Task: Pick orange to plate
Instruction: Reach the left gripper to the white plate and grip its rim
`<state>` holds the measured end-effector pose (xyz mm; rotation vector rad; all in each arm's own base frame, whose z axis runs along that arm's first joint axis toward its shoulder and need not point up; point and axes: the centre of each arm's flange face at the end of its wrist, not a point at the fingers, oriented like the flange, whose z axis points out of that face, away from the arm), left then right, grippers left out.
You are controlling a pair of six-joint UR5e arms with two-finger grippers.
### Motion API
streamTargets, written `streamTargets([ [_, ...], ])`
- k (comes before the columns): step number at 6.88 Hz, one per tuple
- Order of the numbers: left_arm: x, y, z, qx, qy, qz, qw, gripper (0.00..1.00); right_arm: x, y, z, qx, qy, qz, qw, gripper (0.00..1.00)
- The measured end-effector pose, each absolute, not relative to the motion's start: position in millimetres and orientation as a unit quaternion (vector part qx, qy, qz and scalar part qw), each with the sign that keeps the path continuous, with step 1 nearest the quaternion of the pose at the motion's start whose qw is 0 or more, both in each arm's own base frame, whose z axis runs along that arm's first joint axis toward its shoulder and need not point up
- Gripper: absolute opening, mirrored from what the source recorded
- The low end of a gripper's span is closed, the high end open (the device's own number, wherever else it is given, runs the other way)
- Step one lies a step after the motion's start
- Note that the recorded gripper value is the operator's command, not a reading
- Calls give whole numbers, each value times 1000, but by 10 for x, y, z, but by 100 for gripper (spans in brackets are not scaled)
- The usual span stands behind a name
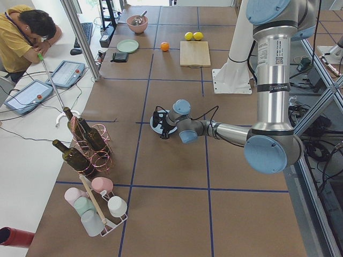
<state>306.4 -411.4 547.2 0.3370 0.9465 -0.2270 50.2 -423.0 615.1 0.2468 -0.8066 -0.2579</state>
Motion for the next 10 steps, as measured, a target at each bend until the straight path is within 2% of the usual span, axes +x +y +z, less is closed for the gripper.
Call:
streamTargets([
  [3,3107,-4091,5505,159,450,-106,872,25,500,-4231,6150,119,-390,-125,904,100],
  [5,3115,-4086,5510,158,450,-104,873,0,501,-4231,6151,119,-390,-125,904,100],
  [8,3119,-4087,5421,161,457,-102,869,0,501,-4243,6146,120,-390,-125,904,100],
  [10,3157,-4117,5014,173,486,-93,852,0,501,-4260,6131,121,-390,-125,904,100],
])
